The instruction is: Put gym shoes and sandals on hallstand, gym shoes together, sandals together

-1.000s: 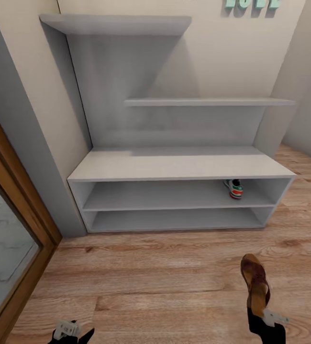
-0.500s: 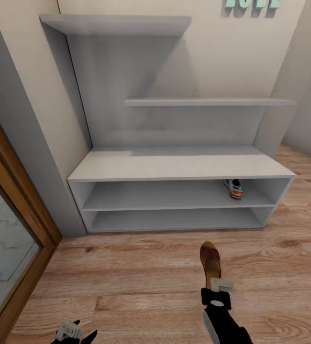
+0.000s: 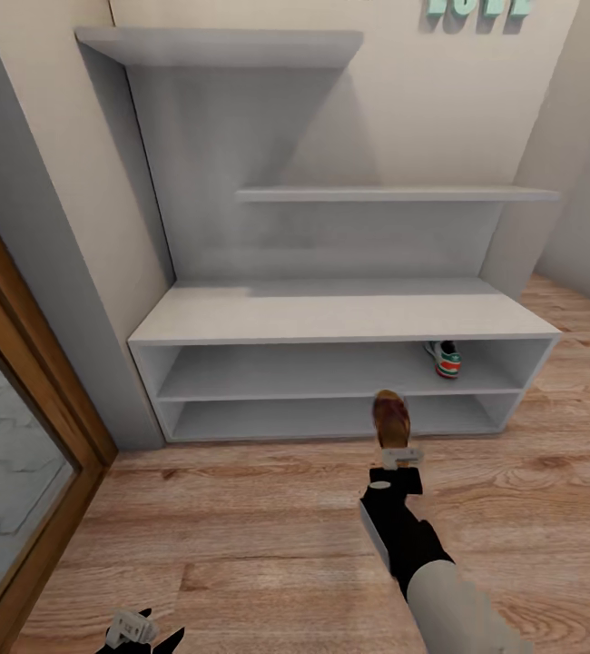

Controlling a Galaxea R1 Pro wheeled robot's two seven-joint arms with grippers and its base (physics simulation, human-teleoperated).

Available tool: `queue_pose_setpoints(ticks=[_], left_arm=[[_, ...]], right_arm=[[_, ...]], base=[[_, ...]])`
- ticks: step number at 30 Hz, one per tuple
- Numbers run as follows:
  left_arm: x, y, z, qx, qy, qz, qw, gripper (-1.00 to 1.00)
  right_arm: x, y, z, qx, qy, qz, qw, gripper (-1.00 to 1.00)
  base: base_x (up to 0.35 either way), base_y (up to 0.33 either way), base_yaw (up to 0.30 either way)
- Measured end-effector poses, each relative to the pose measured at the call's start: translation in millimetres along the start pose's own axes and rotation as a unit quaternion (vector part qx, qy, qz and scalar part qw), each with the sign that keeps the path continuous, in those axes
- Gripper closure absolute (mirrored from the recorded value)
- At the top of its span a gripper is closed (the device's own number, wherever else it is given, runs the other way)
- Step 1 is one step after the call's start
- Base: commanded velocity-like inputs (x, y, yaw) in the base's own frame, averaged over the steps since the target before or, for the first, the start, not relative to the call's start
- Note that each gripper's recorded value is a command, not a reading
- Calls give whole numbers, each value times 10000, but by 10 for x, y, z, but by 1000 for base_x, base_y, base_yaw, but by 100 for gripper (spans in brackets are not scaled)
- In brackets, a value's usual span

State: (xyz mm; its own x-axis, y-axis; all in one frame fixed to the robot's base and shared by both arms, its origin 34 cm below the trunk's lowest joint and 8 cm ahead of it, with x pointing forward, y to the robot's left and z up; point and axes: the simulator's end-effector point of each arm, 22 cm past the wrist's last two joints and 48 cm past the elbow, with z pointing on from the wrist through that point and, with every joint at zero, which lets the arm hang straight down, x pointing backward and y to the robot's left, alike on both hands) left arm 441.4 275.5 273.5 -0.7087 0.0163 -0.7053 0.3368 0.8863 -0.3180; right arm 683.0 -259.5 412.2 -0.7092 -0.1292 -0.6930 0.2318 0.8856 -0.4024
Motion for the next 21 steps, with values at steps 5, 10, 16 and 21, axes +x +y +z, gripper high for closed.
queue_pose_setpoints(ticks=[5,10,16,21], left_arm=[[2,-1,0,2,4,4,10000,-100],[17,-138,65,184,80,104,9997,-100],[117,-295,80,476,281,139,9984,-100],[74,-258,92,352,179,136,9991,-100]], right_arm=[[-262,-73,10,103,6,-56,9999,100],[-504,-110,-2,103,-139,52,9998,100],[-588,-4,-47,-129,-151,85,9998,100],[-523,-4,-23,-123,-110,86,9998,100]], base=[[0,0,0],[0,0,0],[0,0,0],[0,0,0]])
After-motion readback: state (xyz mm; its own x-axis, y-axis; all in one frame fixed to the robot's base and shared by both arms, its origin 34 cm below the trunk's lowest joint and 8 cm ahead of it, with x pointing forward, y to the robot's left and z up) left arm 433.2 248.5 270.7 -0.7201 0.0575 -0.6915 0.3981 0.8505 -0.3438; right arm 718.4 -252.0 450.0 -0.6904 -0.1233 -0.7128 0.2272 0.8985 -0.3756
